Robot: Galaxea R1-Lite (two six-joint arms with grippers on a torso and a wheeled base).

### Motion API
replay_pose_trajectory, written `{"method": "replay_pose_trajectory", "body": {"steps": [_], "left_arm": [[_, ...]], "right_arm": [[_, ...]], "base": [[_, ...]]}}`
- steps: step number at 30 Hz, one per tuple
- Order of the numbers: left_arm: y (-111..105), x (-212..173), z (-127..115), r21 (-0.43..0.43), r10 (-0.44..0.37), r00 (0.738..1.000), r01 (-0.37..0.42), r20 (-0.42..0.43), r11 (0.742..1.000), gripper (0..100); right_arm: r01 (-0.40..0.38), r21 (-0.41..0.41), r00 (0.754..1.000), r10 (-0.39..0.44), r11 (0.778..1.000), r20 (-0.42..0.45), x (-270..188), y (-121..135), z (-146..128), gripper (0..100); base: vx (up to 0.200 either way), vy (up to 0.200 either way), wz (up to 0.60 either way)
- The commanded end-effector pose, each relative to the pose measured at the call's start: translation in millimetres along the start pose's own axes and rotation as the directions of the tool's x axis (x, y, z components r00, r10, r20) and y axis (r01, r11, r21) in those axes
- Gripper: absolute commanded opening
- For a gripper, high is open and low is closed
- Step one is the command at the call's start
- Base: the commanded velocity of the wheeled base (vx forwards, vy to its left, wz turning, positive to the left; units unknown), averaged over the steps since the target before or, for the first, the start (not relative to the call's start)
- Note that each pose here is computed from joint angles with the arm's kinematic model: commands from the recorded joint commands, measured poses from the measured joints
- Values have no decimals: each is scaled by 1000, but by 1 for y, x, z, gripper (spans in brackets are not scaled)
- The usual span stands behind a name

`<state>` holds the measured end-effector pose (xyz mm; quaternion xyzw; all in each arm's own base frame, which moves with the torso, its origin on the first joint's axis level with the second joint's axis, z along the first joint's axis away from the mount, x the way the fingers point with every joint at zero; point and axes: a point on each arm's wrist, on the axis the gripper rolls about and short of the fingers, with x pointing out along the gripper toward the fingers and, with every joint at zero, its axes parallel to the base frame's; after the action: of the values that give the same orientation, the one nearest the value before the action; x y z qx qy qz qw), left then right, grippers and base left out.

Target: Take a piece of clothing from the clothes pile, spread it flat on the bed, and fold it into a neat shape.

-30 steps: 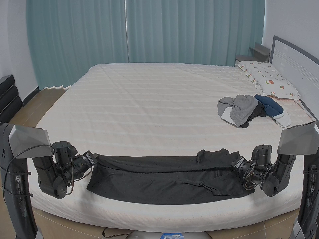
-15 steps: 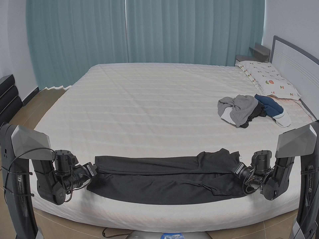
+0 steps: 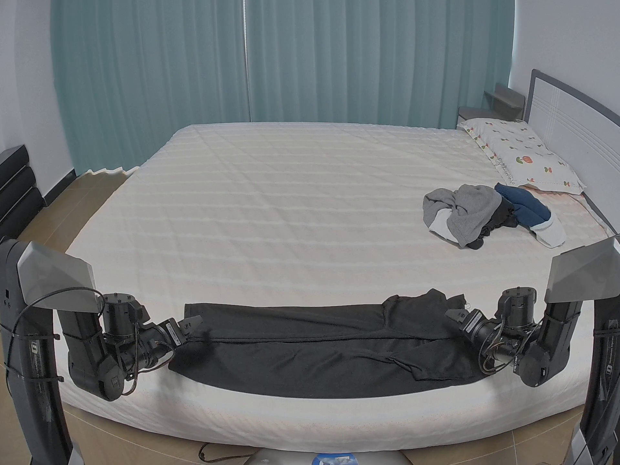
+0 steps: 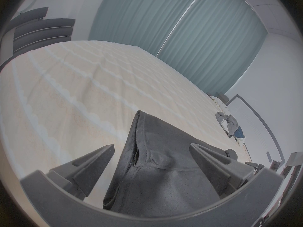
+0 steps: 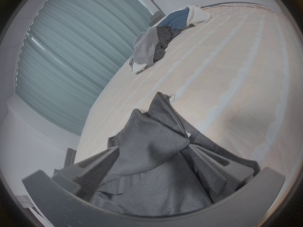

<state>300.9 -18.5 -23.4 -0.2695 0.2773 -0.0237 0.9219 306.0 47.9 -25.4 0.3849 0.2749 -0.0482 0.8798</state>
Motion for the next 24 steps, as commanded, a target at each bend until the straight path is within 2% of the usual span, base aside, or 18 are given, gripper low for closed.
{"method": "replay_pose_trajectory", "body": {"steps": [1,2,4,7,8,9,11,12,13,17,18,20,23,24], "left_arm": [[-3,-11,17,-7,-14,998,15,58,1000,100],[-3,-11,17,-7,-14,998,15,58,1000,100],[-4,-19,28,-19,-64,996,65,66,998,100],[-6,-25,44,-74,-150,988,152,35,986,100],[-6,-25,44,-74,-150,988,152,35,986,100],[-10,-25,52,-113,-172,985,172,17,978,100],[-10,-25,52,-113,-172,985,172,17,978,100],[-14,-23,61,-151,-155,987,148,-40,977,100],[-14,-18,67,-152,-131,988,118,-81,981,100],[-13,-7,76,-63,-95,985,86,-145,994,100],[-13,-7,76,-63,-95,985,86,-145,994,100],[-8,6,68,6,-61,969,65,-239,998,100],[-5,12,65,41,-53,958,67,-283,997,100],[-1,22,61,74,-50,947,77,-317,994,100]], "right_arm": [[-40,91,998,36,995,51,-23,2,25,100],[-40,91,998,36,995,51,-23,2,25,100],[-51,164,999,48,985,21,-32,-7,31,100],[-82,258,996,89,963,-16,-35,-20,42,100],[-86,260,996,93,962,-15,-35,-21,43,100],[-106,274,993,118,956,-29,-36,-23,43,100],[-106,274,993,118,956,-29,-36,-23,43,100],[-120,274,989,138,954,-46,-40,-24,40,100],[-121,274,989,141,954,-55,-40,-25,37,100],[-111,272,988,136,956,-73,-38,-25,32,100],[-111,272,988,136,956,-73,-38,-25,32,100],[-97,274,988,125,957,-87,-38,-28,29,100],[-88,273,988,119,958,-99,-38,-29,26,100],[-86,267,982,126,960,-138,-39,-27,18,100]], "base": [[0,0,0],[0,0,0],[0,0,0],[0,0,0],[0,0,0],[0,0,0],[0,0,0],[0,0,0],[0,0,0],[0,0,0],[0,0,0],[0,0,0],[0,0,0],[0,0,0]]}}
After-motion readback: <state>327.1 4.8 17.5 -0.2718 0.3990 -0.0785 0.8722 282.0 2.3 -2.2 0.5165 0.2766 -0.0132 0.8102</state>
